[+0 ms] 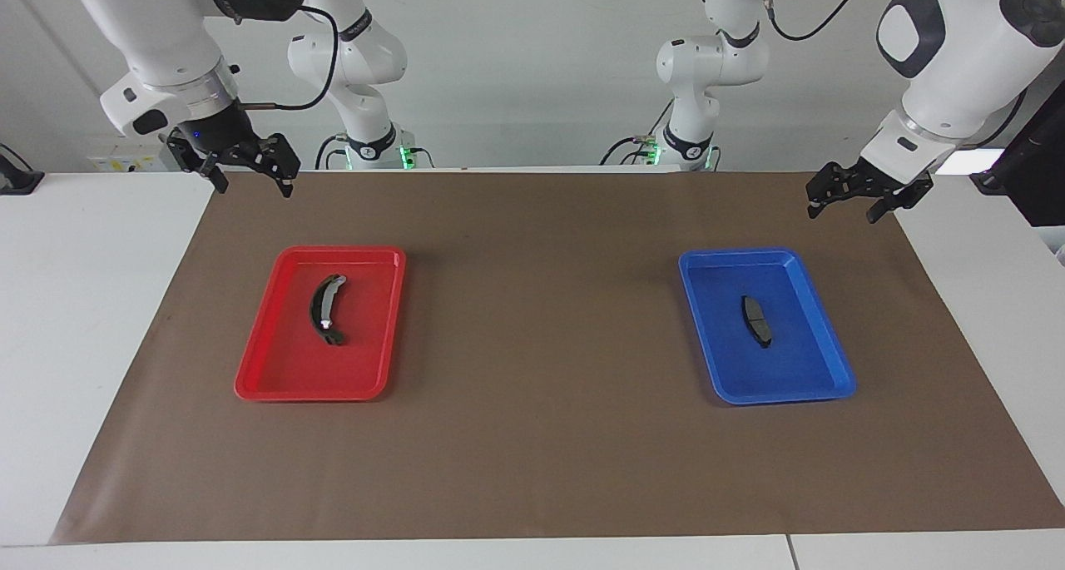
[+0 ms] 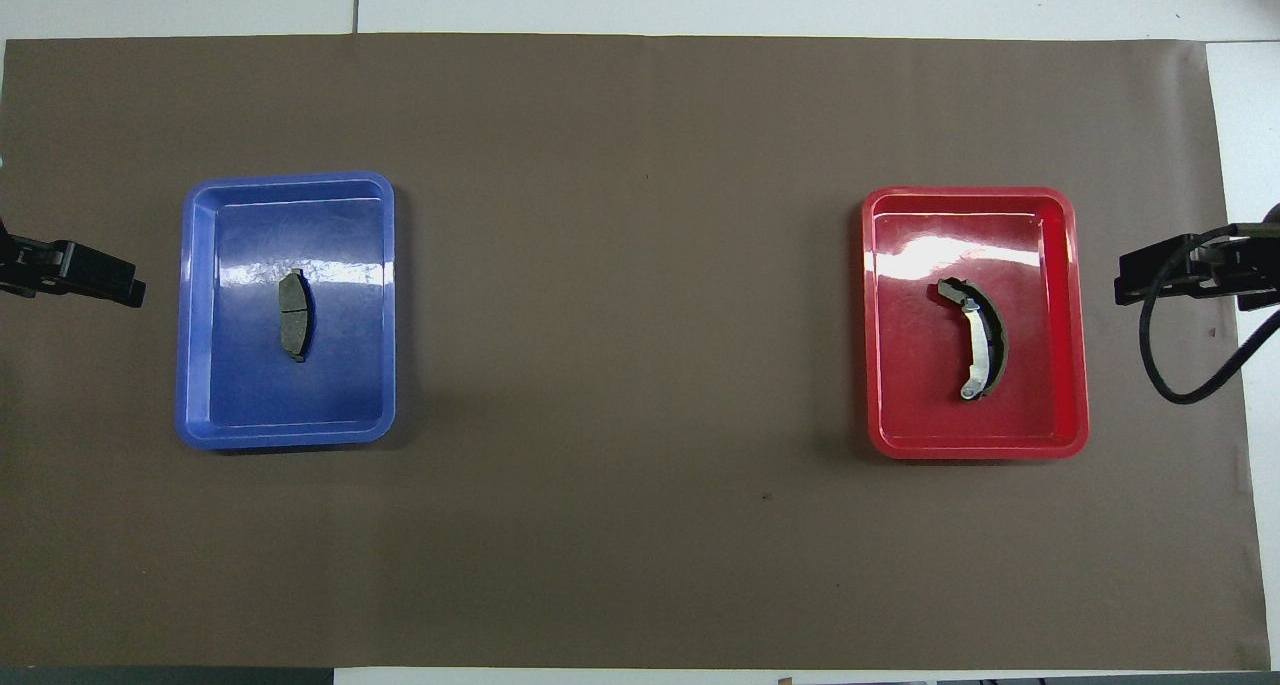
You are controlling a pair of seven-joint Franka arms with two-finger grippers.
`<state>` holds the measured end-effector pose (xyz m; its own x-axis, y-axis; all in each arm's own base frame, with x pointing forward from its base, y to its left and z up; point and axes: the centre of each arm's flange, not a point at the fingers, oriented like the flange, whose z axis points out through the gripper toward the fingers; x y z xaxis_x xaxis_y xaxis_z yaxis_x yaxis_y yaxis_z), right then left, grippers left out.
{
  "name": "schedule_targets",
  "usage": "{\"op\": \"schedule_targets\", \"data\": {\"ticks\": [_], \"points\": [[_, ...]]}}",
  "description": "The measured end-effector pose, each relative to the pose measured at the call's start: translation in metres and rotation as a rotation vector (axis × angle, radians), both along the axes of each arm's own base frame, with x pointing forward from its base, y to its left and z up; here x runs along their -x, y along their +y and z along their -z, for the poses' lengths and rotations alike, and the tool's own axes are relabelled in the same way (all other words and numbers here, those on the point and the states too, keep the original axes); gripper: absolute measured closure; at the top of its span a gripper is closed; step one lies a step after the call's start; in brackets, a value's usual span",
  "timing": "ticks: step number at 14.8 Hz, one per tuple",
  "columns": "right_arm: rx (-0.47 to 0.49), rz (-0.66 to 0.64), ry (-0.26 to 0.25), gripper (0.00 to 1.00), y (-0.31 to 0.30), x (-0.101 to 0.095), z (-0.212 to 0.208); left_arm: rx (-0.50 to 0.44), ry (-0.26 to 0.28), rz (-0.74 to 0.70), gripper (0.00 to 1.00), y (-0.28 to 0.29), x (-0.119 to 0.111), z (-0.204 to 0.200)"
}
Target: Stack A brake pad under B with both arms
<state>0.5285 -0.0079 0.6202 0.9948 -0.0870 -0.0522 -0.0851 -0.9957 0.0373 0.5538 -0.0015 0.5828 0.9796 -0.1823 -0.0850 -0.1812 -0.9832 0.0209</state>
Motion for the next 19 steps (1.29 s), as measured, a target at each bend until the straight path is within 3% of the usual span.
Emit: {"op": "schedule_targets", "data": {"ticks": [6, 9, 13, 16, 19], "points": [[0.000, 0.000, 0.001, 0.00, 0.000, 0.000, 0.001, 0.000, -0.024, 0.001, 0.00, -0.001, -0.002, 0.005], [0.000, 0.000, 0.001, 0.00, 0.000, 0.000, 0.001, 0.001, -0.079, 0.000, 0.00, 0.000, 0.000, 0.037], [-0.001, 0.000, -0.007, 0.00, 0.000, -0.001, 0.003, 0.001, -0.109, 0.000, 0.00, -0.001, 0.004, 0.102], [-0.024, -0.002, -0.054, 0.00, 0.003, -0.005, 0.032, 0.001, -0.113, 0.000, 0.00, -0.001, 0.012, 0.147], [-0.033, -0.023, -0.062, 0.00, 0.004, -0.002, 0.087, 0.000, -0.105, 0.007, 0.00, -0.005, 0.016, 0.182]]}}
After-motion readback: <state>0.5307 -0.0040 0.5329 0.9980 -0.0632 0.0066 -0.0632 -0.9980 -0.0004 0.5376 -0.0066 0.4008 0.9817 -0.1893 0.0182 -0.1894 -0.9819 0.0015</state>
